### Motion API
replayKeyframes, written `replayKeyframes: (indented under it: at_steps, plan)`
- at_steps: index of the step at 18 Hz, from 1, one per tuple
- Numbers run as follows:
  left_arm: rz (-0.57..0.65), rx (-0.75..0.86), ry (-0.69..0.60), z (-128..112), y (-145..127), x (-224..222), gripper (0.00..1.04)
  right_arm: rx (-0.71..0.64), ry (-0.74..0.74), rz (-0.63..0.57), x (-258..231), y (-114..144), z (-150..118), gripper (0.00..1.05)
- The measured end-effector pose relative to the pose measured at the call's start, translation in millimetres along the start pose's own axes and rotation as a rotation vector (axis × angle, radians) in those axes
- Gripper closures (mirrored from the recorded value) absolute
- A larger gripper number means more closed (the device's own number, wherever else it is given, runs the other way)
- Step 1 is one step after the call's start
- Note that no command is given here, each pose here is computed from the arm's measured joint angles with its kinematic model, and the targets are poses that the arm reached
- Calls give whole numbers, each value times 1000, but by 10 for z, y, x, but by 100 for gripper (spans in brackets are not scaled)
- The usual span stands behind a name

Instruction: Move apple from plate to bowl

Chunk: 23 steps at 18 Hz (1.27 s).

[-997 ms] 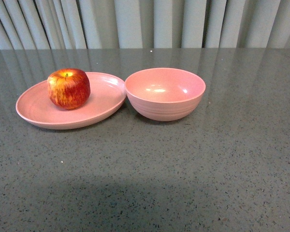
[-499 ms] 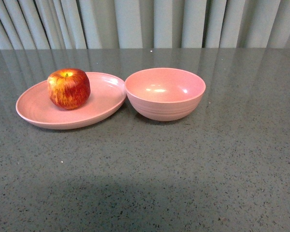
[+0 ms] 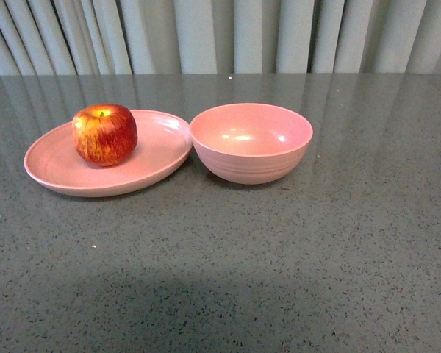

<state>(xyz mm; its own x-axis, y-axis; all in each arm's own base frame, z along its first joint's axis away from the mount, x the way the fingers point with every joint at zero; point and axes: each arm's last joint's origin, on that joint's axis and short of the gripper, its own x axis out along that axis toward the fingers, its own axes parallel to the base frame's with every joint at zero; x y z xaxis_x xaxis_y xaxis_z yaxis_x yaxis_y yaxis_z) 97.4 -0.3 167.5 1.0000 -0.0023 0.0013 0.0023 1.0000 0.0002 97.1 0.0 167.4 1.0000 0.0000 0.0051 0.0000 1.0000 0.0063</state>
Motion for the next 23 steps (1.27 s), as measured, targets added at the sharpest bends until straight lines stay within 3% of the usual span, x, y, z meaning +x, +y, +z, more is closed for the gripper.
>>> replayKeyframes:
  at_steps: [3, 5, 6, 9, 13, 17, 19, 23]
  plan:
    - [3, -2, 5, -5, 1, 0, 7, 0, 0, 0, 0, 0, 0, 7]
    - [146, -38, 273, -15, -26, 9, 7, 0, 0, -2, 0, 0, 0, 7]
    - [209, -40, 322, -17, -21, 31, 7, 0, 0, 1, 0, 0, -1, 7]
    - [258, -70, 259, 96, 1, 47, 7, 0, 0, 0, 0, 0, -1, 7]
    - [190, -95, 211, 293, 6, 204, 7, 0, 0, 0, 0, 0, -1, 7]
    - [0, -75, 111, 816, -121, 648, 7, 0, 0, 0, 0, 0, 0, 7]
    - [-76, -52, 123, 976, -193, 928, 7, 0, 1, 0, 0, 0, -2, 7]
    - [-124, -8, 207, 1077, -262, 1451, 7, 0, 1, 0, 0, 0, -2, 7]
